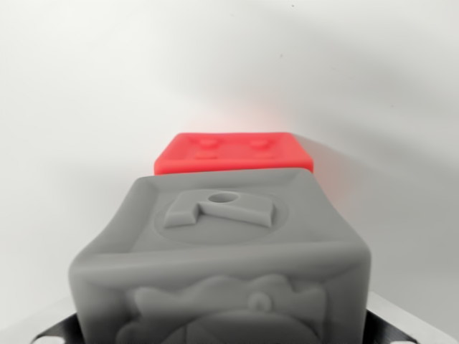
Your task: Destack cube
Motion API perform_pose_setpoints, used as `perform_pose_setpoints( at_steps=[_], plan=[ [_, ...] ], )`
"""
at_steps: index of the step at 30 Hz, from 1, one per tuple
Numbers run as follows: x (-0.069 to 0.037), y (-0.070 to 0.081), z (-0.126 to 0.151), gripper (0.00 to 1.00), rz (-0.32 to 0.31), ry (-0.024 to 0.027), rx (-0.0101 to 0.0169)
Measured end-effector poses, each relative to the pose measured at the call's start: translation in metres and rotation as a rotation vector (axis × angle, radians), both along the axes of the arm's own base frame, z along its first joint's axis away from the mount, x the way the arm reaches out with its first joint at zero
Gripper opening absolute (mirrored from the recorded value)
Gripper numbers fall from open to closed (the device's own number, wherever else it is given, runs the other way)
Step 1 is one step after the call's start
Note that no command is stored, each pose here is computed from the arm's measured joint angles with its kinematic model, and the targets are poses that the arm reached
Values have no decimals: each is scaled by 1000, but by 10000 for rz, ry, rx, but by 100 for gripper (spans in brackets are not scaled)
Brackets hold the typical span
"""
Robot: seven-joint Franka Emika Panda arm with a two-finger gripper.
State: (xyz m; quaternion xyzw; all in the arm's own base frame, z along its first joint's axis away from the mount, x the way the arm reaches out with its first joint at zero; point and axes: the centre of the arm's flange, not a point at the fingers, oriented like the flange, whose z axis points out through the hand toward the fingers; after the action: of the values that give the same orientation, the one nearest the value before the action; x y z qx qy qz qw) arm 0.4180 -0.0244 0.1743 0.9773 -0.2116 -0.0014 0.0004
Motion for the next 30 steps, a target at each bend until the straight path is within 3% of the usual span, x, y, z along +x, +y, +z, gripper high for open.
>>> perform_pose_setpoints(
  at_steps=[30],
  plan=[
    [1,0,58,0,0,-39,-21]
  ],
)
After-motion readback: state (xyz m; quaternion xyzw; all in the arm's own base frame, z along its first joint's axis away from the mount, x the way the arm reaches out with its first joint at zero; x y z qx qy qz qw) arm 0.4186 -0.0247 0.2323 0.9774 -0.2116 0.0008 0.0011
